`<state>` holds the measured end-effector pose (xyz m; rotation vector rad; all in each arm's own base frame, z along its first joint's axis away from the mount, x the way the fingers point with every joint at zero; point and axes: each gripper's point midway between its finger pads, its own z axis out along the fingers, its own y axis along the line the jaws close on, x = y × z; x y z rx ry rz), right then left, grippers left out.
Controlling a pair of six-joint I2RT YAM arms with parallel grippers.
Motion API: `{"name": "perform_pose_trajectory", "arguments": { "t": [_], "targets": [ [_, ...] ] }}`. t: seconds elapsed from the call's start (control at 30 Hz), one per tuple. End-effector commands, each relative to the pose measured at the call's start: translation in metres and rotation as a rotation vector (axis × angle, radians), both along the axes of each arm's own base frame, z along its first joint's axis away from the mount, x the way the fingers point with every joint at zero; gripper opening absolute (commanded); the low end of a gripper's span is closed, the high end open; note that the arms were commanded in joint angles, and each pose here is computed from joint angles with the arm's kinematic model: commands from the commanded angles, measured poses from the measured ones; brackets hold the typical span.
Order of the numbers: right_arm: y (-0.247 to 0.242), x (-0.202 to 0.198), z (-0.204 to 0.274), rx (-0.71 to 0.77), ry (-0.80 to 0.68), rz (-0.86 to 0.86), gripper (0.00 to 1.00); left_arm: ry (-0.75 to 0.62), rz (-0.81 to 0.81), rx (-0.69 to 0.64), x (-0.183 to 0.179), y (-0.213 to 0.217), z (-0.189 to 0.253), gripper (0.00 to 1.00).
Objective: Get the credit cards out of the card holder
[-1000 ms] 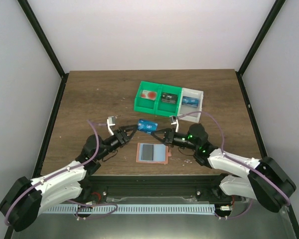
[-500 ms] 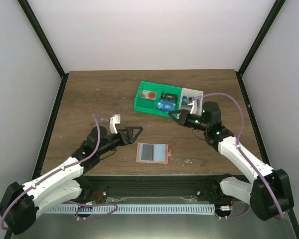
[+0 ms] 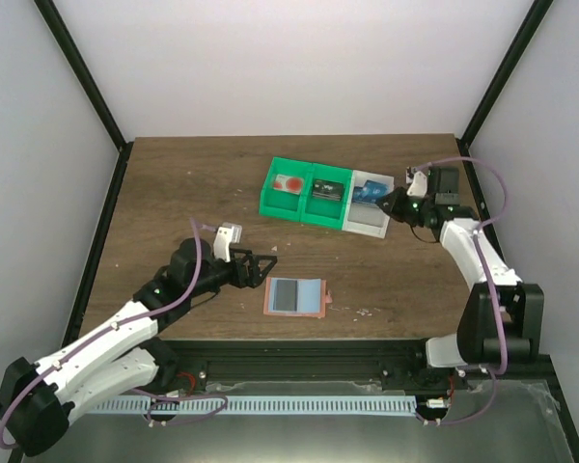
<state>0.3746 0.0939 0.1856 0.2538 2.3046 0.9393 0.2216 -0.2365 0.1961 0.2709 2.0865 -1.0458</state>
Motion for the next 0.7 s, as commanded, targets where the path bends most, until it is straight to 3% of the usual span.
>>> {"name": "perform_pose_trajectory", "arguments": {
  "t": [0.0,0.67],
  "targets": [
    [-0.022,0.019,-0.002,-0.12,0.038,-0.022,0.01,-0.027,-0.033,0.006,-0.005,0.0,0.0,1.0],
    [-0.023,0.081,-0.047,-0.134,0.18,0.037,0.0,-0.098,0.015,-0.022,-0.002,0.01,0.018,1.0]
  ]
}}
